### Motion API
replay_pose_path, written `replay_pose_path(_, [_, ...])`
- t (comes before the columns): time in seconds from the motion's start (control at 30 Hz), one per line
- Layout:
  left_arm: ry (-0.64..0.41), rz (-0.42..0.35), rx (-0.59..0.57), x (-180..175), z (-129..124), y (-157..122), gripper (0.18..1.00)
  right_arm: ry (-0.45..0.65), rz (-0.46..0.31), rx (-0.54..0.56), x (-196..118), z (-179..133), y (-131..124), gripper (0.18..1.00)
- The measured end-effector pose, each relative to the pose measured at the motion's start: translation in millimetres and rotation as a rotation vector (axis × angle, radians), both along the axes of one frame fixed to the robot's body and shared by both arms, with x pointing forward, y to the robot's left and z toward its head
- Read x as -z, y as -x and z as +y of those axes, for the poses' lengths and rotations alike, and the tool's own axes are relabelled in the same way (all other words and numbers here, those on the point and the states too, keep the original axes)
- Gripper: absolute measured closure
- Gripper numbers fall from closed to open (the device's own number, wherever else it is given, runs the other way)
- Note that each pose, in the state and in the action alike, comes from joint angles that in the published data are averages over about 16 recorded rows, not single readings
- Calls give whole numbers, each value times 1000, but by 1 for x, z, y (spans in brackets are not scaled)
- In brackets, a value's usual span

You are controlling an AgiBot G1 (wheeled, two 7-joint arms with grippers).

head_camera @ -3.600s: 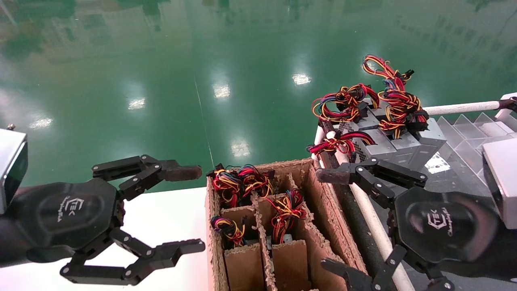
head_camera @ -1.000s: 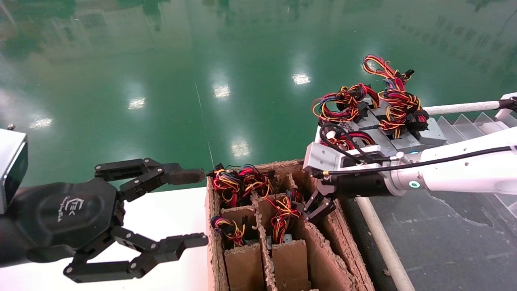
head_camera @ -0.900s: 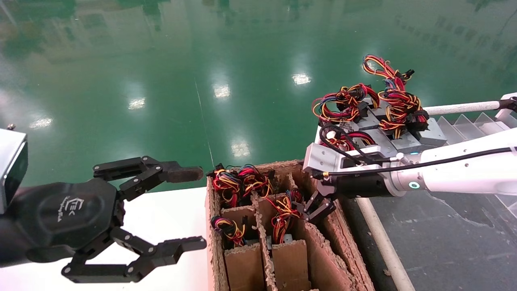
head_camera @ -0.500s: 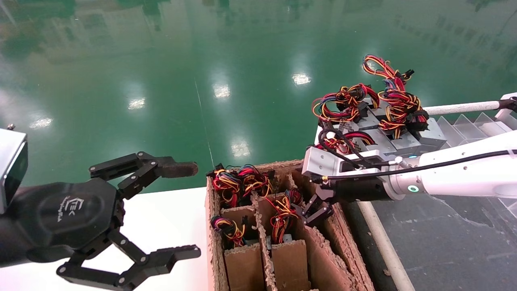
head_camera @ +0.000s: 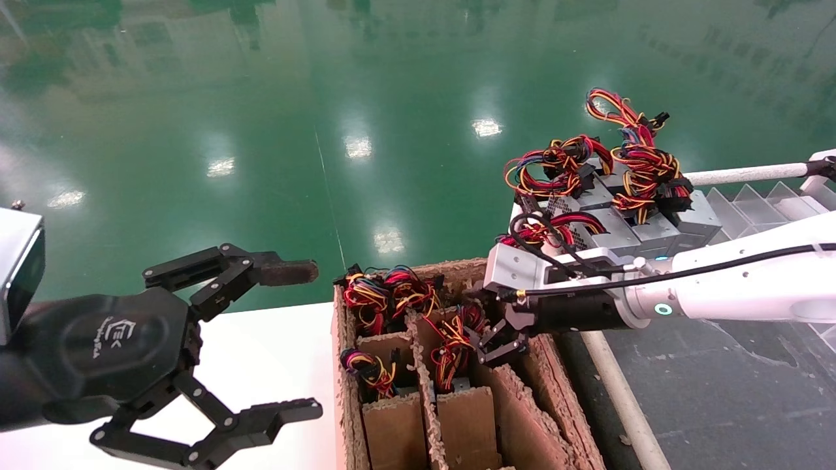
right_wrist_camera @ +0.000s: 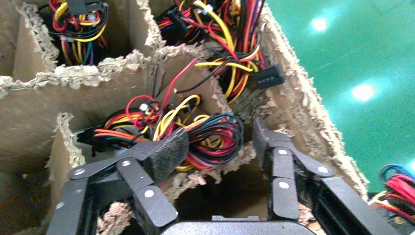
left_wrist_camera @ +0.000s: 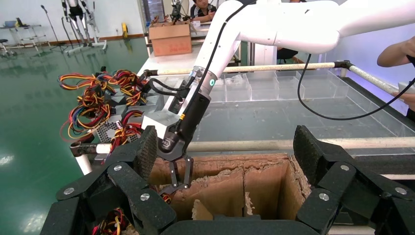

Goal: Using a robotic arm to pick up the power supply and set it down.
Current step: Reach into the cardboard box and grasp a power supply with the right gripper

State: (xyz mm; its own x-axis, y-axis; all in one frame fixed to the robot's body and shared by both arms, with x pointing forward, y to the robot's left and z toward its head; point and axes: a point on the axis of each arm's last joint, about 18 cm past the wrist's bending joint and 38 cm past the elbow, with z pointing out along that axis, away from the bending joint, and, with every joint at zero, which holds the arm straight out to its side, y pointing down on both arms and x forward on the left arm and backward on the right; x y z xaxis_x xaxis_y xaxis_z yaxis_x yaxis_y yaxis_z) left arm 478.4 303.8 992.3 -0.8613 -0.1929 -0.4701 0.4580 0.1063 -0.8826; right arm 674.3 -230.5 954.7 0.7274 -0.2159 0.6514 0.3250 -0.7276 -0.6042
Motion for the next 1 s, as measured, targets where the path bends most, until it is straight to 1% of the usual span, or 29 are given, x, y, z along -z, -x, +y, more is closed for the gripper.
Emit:
replay_pose_path(0.13, [0,0,0,0,0,0,184,-1,9,-1,1,1,0,670])
replay_pose_path(0.33, [0,0,0,0,0,0,183,-7,23,-7,0,1,2,800])
replay_pose_path(0.53, [0,0,0,0,0,0,183,-16,35,-15,1,0,5,893])
replay_pose_path(0.73, [0,0,0,0,0,0,183,-32,53,-18,3,-2,8,952])
replay_pose_path(0.87, [0,0,0,0,0,0,183,-57,72,-18,4,-5,11,970])
replay_pose_path(1.0, [0,0,0,0,0,0,183,-96,107,-18,6,-9,13,981])
